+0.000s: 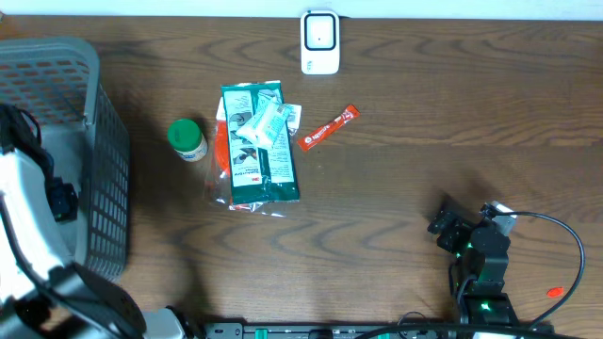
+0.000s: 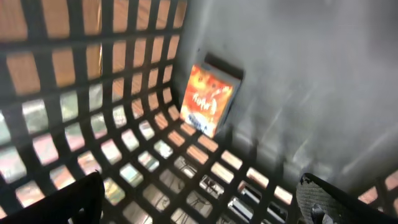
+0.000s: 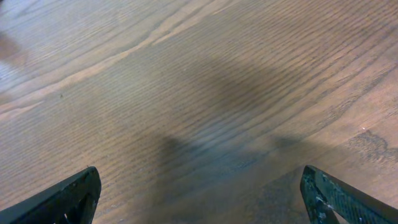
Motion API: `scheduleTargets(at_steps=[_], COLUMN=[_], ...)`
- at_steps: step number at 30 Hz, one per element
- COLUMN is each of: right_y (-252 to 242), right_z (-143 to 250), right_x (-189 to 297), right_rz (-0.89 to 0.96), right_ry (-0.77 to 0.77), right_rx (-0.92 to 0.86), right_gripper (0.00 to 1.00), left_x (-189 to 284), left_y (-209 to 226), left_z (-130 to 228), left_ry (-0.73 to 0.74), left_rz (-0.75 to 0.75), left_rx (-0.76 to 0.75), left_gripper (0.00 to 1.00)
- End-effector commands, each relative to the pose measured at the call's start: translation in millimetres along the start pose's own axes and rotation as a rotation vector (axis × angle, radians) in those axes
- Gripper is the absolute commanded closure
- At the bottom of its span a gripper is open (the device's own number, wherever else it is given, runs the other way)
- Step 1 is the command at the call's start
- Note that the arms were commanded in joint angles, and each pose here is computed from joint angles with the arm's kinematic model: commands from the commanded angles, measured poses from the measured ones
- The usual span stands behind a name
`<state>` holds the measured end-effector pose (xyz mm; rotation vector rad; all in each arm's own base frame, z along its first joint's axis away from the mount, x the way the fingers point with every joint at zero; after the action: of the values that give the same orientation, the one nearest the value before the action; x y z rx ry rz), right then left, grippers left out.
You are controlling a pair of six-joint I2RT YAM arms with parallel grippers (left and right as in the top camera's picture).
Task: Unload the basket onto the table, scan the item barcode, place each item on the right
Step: 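Lower the open left gripper into the basket toward the orange packet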
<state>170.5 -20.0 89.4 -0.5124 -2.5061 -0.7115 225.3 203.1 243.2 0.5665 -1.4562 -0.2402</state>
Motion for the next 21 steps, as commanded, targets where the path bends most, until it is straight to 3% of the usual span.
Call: scheduleTargets(at_steps=[1,12,18,21], right_y=[-0.7,0.3,0.6,0.6], right_z=[0.0,-1.1,-1.6,-1.5], right_x=[0.0,0.0,0.0,0.0], right_rz=[0.008,0.002,0.0,0.0], right_ry=[-0.005,-0.012,-0.015,-0.014], right_rx=[0.016,0.014,0.006,0.006], right_gripper=[0.01,0.01,0.01,0.01], left_x=[12.1,36.8,48.1,48.1], left_y=[1.7,-10.3,-6.8,-7.1], left_z=[23.5,66.9,73.6,74.1], left_ry=[-0.041,-0.204,-0.269,-0.268], left_rz=[-0.045,-0.072,-0.059,-0.049], left_rx=[0.034,0.09,0.412,0.475], left_gripper=[0.02,0.02,0.02,0.02])
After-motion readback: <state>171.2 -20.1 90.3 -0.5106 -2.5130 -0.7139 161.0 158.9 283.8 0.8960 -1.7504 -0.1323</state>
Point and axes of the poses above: each gripper's point midway between its finger pads, its own x axis back along the fingers, its own y axis along the line the jaws close on, z = x × y, the point moved 9 cm from there along x, back along the fingers, and after that the axes turned 10 degrees about -x, right-handed, at the moved point
